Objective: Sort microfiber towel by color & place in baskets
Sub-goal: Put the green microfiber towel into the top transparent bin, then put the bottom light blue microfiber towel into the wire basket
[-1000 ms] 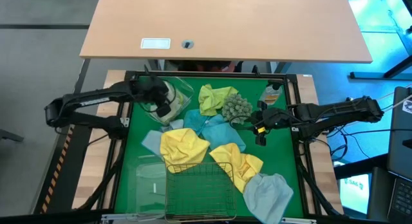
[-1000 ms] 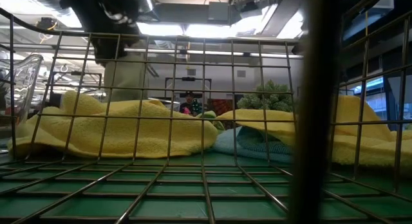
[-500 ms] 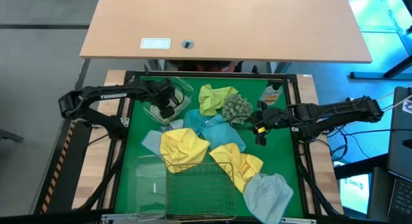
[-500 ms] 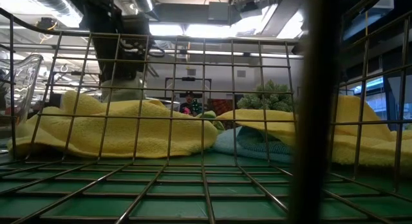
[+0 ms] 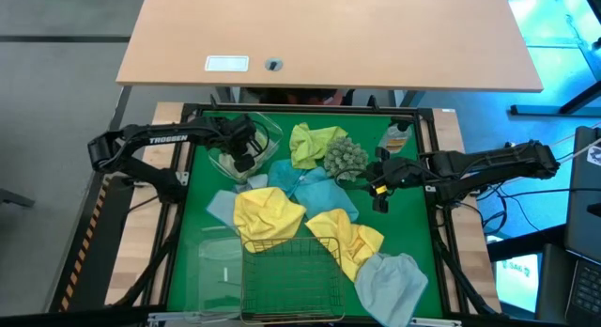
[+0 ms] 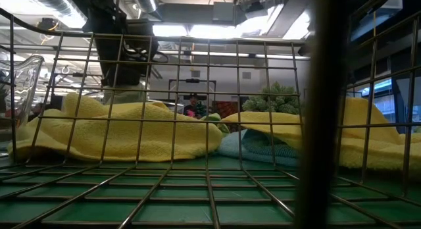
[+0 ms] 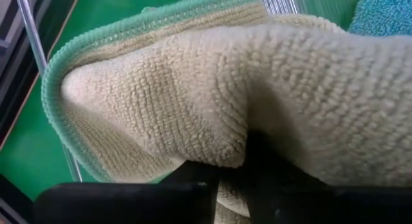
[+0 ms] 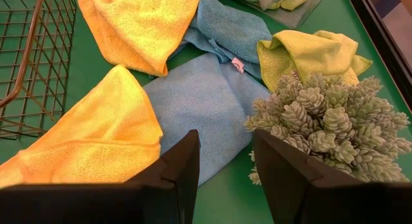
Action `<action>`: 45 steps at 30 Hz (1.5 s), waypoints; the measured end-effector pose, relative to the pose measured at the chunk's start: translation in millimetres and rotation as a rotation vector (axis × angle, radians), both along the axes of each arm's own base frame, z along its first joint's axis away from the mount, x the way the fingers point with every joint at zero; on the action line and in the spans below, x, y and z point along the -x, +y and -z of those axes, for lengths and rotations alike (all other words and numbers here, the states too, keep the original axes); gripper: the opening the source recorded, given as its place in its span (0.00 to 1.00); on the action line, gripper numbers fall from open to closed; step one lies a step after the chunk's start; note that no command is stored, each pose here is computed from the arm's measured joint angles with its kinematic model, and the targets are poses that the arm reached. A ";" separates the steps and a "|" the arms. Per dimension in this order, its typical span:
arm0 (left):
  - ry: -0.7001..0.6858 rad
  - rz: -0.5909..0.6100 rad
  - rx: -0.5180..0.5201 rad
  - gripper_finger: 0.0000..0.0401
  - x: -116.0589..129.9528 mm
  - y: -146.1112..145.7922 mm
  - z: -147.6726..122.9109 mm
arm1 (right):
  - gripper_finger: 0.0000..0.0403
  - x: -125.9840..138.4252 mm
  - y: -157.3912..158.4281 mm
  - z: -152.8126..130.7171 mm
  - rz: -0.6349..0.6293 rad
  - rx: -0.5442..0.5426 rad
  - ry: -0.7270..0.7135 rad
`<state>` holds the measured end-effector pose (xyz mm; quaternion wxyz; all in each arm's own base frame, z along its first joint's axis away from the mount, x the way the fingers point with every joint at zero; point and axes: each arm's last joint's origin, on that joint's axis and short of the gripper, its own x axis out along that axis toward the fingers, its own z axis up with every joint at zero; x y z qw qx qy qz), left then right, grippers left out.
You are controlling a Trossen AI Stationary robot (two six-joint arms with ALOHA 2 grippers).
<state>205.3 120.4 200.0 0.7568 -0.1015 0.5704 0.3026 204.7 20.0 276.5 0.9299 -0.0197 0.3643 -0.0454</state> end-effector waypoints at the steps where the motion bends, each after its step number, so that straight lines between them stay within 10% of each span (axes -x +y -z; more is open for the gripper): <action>1: 0.001 0.000 0.000 0.16 0.1 0.0 0.0 | 0.36 0.0 0.0 0.0 0.000 0.000 0.000; 21: 0.154 -0.019 0.084 0.43 6.7 -3.5 -46.8 | 0.36 0.4 6.9 0.7 -0.142 -0.195 0.023; 35: -0.021 0.030 -0.029 0.43 -8.4 4.6 -116.8 | 0.36 1.0 7.9 1.2 -0.109 -0.274 0.037; 45: -0.220 0.133 0.100 0.43 -29.1 -17.3 -126.7 | 0.36 6.0 32.0 1.0 -0.097 -0.491 0.092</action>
